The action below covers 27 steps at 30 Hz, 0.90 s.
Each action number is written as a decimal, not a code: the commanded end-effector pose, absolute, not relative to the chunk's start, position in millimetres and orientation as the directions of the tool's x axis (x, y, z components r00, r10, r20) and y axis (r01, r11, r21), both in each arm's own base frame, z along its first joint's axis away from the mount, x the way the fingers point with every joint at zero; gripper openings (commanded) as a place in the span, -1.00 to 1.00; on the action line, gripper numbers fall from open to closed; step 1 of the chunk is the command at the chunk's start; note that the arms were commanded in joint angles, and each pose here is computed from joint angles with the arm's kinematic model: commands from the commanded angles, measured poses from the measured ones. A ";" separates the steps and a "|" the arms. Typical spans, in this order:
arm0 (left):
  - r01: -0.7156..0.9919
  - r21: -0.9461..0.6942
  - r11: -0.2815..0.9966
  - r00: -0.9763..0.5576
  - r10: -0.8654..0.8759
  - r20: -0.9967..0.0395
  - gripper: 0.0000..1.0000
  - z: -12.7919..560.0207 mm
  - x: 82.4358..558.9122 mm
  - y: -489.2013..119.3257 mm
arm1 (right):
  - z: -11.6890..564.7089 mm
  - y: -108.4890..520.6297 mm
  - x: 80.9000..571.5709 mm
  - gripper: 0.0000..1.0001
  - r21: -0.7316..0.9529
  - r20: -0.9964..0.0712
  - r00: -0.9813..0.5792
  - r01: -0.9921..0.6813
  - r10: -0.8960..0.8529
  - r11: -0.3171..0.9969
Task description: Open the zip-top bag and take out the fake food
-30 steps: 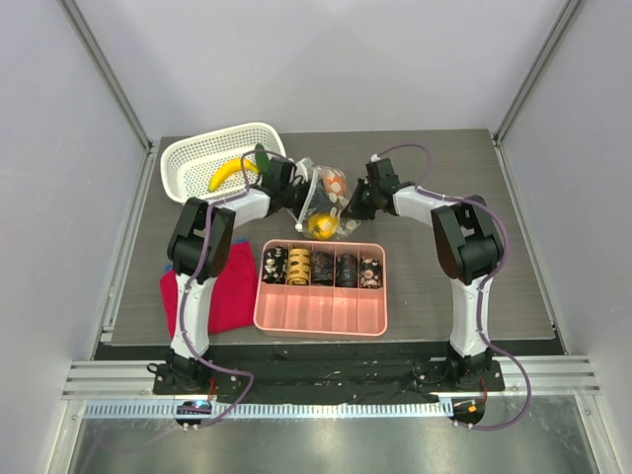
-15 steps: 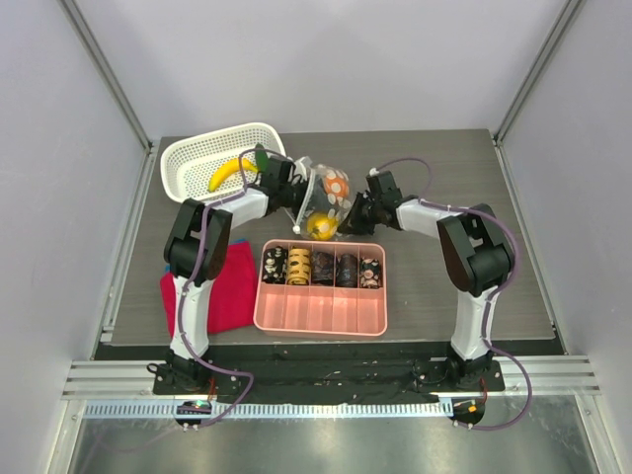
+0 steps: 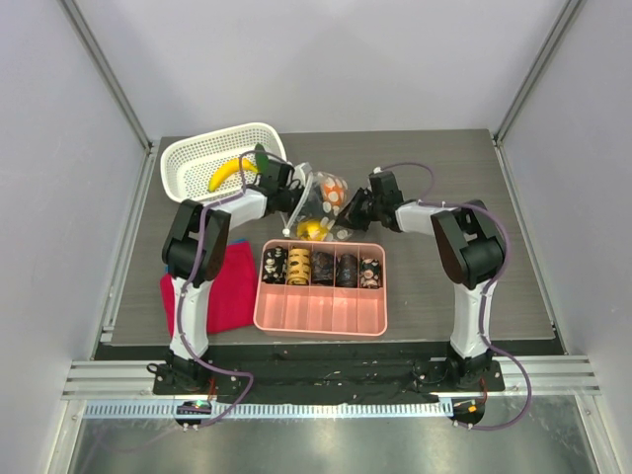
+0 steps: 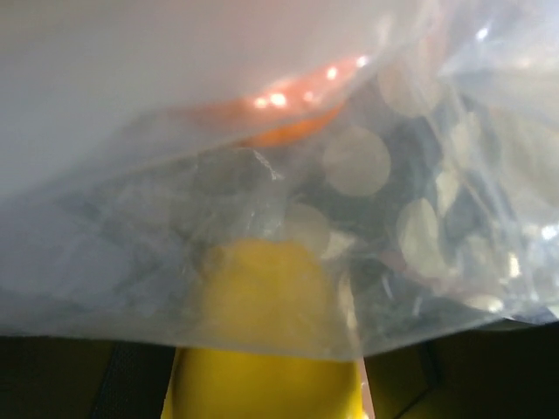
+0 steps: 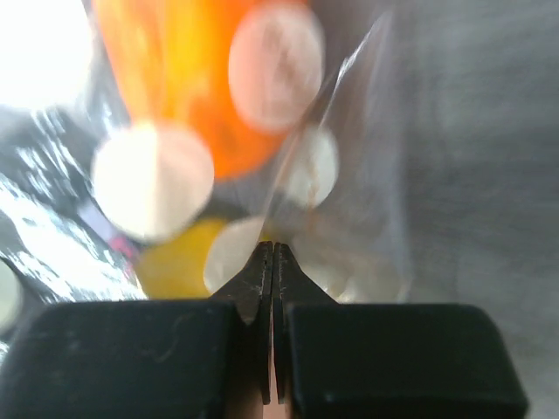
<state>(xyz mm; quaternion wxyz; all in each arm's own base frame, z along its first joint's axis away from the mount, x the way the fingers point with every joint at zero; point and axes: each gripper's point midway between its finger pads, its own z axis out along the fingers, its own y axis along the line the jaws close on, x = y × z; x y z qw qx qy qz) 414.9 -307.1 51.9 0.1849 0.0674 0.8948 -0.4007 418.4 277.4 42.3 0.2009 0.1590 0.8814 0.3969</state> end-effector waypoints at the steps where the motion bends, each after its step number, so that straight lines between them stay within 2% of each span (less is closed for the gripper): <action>1: 0.313 -0.754 0.578 -0.915 -0.029 -0.402 0.40 82.9 406.7 -321.7 | 79.5 283.5 460.1 -0.97 0.811 -0.305 -0.822 0.041 0.481 0.584; 3: 0.306 -0.760 0.574 -0.917 -0.038 -0.398 0.21 81.8 408.7 -323.9 | 77.2 282.7 465.7 -0.97 0.805 -0.306 -0.820 0.048 0.483 0.591; 5: 0.307 -0.765 0.566 -0.911 -0.059 -0.409 -0.11 87.2 414.5 -326.6 | 77.1 278.0 474.5 -0.97 0.786 -0.330 -0.811 0.048 0.484 0.616; 6: 0.301 -0.761 0.574 -0.909 -0.068 -0.411 -0.19 86.1 417.7 -326.3 | 78.1 272.6 478.7 -0.97 0.776 -0.342 -0.803 0.051 0.489 0.628; 7: 0.303 -0.758 0.578 -0.905 -0.074 -0.418 -0.34 89.7 421.7 -326.9 | 77.6 268.9 480.0 -0.97 0.763 -0.350 -0.801 0.056 0.485 0.644; 15: 0.316 -0.741 0.592 -0.881 -0.107 -0.460 -0.75 103.7 439.2 -326.7 | 76.8 217.3 490.5 -0.97 0.605 -0.491 -0.745 0.081 0.451 0.792; 16: 0.314 -0.737 0.599 -0.877 -0.116 -0.467 -0.92 105.8 441.8 -325.3 | 80.9 216.3 490.0 -0.97 0.597 -0.502 -0.742 0.075 0.444 0.799; 17: 0.314 -0.734 0.603 -0.873 -0.121 -0.473 -0.99 107.8 443.1 -323.8 | 81.6 215.0 490.2 -0.97 0.588 -0.508 -0.742 0.073 0.438 0.806; 22: 0.323 -0.719 0.616 -0.843 -0.159 -0.514 -0.99 118.4 448.9 -320.1 | 83.3 219.2 486.6 -0.97 0.614 -0.484 -0.752 0.071 0.446 0.786; 23: 0.317 -0.715 0.623 -0.836 -0.173 -0.521 -0.92 120.2 451.1 -318.5 | 81.7 222.2 484.7 -0.97 0.627 -0.473 -0.757 0.071 0.451 0.776; 24: 0.314 -0.714 0.625 -0.829 -0.185 -0.527 -0.76 119.1 452.8 -317.9 | 75.0 222.8 480.3 -0.97 0.633 -0.457 -0.764 0.080 0.456 0.770; 25: 0.315 -0.720 0.618 -0.820 -0.205 -0.535 -0.42 122.8 456.0 -319.6 | 73.8 223.8 479.5 -0.97 0.639 -0.450 -0.766 0.082 0.458 0.765; 27: 0.310 -0.724 0.616 -0.817 -0.217 -0.535 -0.16 124.2 457.0 -318.7 | 69.9 225.6 473.3 -0.97 0.644 -0.435 -0.779 0.082 0.451 0.761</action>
